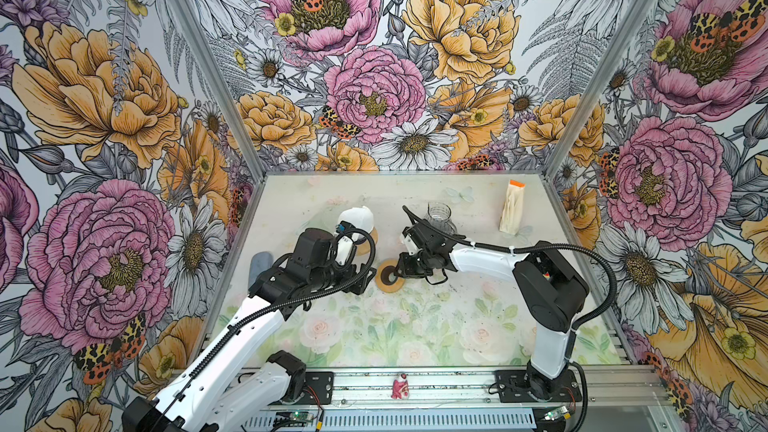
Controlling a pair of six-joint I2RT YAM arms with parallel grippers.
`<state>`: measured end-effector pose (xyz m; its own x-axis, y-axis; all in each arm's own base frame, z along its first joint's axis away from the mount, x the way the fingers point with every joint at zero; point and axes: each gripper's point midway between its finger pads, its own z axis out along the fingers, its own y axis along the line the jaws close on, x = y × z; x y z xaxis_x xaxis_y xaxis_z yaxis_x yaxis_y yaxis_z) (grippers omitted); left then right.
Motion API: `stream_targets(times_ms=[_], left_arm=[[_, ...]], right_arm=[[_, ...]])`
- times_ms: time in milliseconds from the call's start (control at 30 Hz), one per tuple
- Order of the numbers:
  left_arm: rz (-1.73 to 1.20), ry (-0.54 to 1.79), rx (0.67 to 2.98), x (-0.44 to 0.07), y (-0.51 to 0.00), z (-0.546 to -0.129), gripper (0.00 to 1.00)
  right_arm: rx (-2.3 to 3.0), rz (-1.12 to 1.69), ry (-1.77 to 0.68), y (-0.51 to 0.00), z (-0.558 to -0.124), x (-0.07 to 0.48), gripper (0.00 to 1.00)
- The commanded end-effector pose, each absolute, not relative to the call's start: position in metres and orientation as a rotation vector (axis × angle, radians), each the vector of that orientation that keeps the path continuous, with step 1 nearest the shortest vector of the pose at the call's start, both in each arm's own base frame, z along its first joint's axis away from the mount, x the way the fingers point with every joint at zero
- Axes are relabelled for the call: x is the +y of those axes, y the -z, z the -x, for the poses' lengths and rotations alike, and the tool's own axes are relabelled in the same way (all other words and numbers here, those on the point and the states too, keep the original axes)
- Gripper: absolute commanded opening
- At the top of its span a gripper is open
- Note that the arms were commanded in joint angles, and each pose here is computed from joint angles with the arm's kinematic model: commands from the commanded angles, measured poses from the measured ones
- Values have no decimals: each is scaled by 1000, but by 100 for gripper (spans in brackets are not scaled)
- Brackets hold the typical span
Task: Place the coffee filter in the dripper
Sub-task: 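Grasp the bamboo ring's inner edge with the right gripper and tilt it up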
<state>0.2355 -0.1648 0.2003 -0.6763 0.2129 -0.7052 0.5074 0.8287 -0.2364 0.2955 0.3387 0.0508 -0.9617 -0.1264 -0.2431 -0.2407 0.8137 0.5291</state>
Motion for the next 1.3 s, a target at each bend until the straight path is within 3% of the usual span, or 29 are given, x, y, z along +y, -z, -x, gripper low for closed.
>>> stream_targets(times_ms=[0,167,433,1267], left_arm=[[-525,539,2290,-164,-205,-241,99],[-531,540,2284,-165,-209,-243,99],[-522,546,2271,-167,-215,-246,99],[-541,588,2096,-189,-279,-262,99]], right_arm=[[2780,308,-841,-56,-298,342,22],[2759,324,-856,-63,-300,344,18],[2724,338,-873,-75,-306,348,0],[2425,389,-903,-176,-339,324,0]])
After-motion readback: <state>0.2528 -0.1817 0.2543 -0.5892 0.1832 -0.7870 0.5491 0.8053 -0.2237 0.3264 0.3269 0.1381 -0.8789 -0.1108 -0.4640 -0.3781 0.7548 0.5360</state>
